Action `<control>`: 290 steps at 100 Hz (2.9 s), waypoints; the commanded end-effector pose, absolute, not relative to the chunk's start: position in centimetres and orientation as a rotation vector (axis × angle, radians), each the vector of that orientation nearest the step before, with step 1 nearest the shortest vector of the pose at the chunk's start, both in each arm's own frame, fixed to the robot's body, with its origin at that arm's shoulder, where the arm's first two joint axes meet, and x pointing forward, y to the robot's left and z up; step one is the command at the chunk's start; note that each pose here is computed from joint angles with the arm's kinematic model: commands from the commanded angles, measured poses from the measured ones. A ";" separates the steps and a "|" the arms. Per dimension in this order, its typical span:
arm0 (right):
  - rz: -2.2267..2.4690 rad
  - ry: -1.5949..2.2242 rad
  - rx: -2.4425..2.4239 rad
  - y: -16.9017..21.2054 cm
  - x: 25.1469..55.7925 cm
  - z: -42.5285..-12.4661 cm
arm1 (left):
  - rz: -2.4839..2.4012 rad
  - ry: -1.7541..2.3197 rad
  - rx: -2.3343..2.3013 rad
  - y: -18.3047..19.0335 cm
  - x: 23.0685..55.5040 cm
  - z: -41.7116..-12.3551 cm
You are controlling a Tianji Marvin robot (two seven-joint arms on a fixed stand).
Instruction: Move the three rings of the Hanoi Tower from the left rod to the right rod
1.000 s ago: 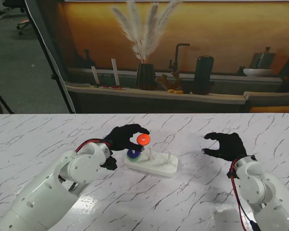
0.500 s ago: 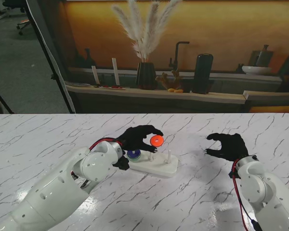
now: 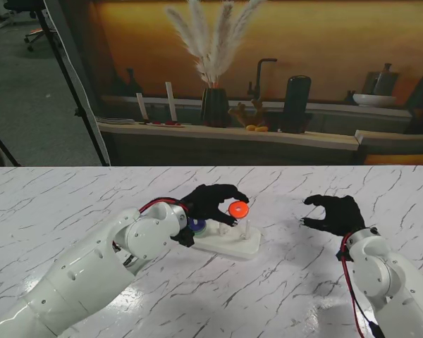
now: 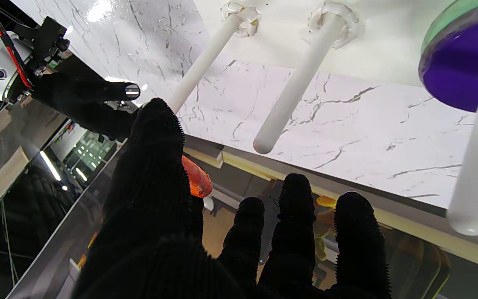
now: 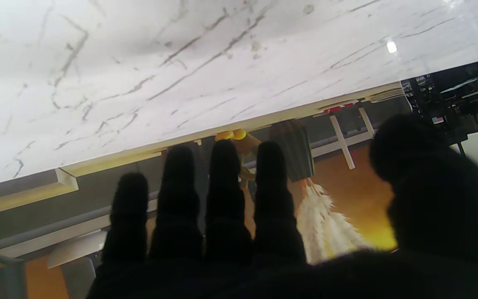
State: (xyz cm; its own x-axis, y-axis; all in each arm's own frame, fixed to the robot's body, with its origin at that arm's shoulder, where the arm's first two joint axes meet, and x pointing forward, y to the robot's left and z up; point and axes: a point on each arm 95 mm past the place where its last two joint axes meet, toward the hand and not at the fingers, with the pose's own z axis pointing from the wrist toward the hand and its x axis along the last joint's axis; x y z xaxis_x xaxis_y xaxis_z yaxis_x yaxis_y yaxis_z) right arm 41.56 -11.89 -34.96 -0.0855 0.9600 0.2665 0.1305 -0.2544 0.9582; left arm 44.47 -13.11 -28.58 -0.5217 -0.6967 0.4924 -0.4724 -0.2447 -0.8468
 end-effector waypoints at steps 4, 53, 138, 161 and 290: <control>1.423 1.243 1.455 -11.7 41.3 -35.4 | -1.892 1.834 -1.420 -14.0 44.3 -28.7; 1.410 1.236 1.456 -12.3 41.1 -35.3 | -1.911 1.867 -1.446 -15.3 44.4 -29.7; 1.392 1.238 1.460 -12.6 40.9 -35.4 | -1.911 1.881 -1.473 -15.9 44.5 -31.1; 1.390 1.235 1.461 -12.8 40.8 -35.4 | -1.896 1.891 -1.476 -15.9 44.6 -31.4; 1.398 1.240 1.460 -12.5 41.2 -35.6 | -1.825 2.014 -1.449 -14.6 44.0 -32.7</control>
State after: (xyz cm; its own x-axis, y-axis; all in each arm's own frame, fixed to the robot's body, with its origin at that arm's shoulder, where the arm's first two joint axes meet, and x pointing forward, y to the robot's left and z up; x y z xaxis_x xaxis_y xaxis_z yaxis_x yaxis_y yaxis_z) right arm 41.34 -12.87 -35.25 -0.0624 0.9654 0.2532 0.1366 -0.2431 0.9603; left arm 44.06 -14.61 -33.11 -0.5344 -0.6737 0.5105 -0.5630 -0.1669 -0.8095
